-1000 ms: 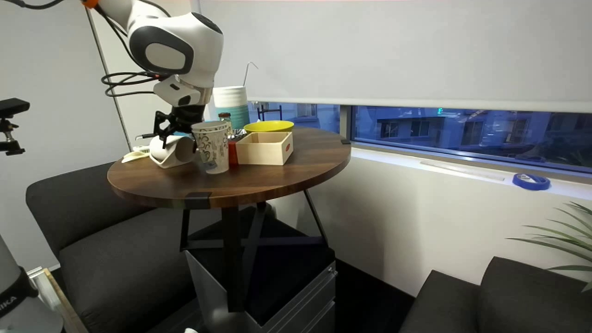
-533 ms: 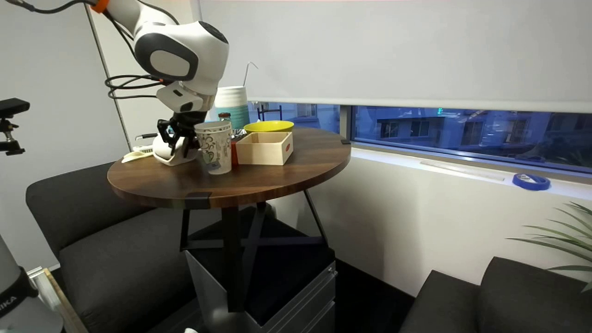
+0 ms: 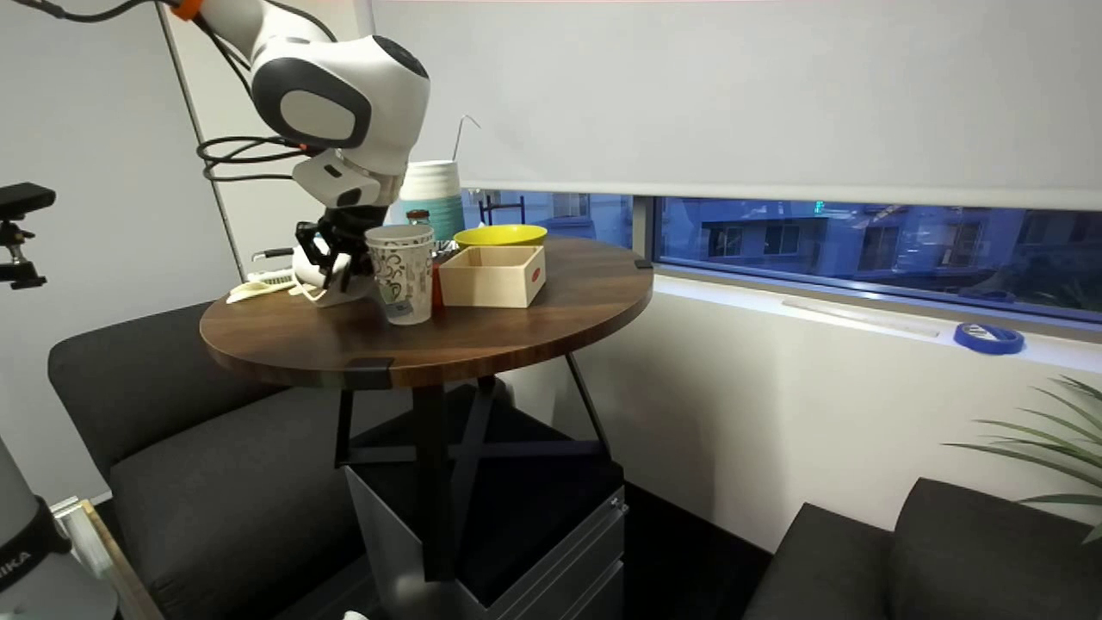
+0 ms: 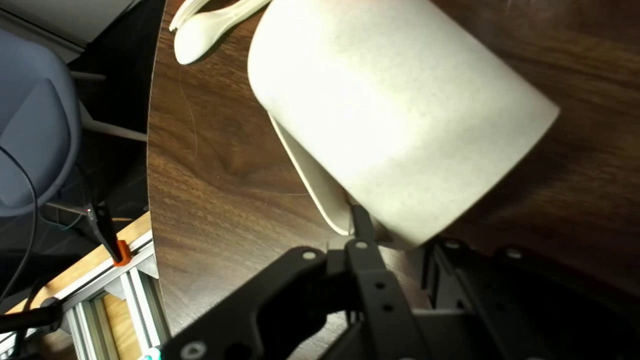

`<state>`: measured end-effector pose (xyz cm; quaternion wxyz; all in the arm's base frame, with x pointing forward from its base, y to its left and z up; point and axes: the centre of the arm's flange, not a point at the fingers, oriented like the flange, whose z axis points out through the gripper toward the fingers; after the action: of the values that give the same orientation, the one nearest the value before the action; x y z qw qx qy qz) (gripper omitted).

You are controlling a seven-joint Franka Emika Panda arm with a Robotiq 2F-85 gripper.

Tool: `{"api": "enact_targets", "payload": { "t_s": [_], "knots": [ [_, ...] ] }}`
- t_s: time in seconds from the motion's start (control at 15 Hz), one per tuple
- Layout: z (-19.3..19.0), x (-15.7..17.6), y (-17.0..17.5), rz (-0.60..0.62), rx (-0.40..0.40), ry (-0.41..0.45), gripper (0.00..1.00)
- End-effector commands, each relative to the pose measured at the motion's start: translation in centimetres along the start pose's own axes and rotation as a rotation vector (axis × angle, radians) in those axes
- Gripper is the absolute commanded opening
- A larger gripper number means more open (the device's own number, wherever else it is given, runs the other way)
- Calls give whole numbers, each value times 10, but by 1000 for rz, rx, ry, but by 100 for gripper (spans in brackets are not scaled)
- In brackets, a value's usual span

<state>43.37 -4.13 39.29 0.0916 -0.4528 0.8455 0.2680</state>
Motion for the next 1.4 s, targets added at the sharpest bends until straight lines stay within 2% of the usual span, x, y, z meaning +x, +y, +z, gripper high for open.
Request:
{"api": "enact_targets", "payload": {
  "t_s": [0.0,0.27,0.6,1.33],
  "knots": [
    [-11,-7,10,-32,43,-4,5],
    [-21,-20,23,-74,85,23,1],
    [-30,-28,36,-109,121,56,2],
    [-49,-52,72,-181,274,284,3]
  ]
}}
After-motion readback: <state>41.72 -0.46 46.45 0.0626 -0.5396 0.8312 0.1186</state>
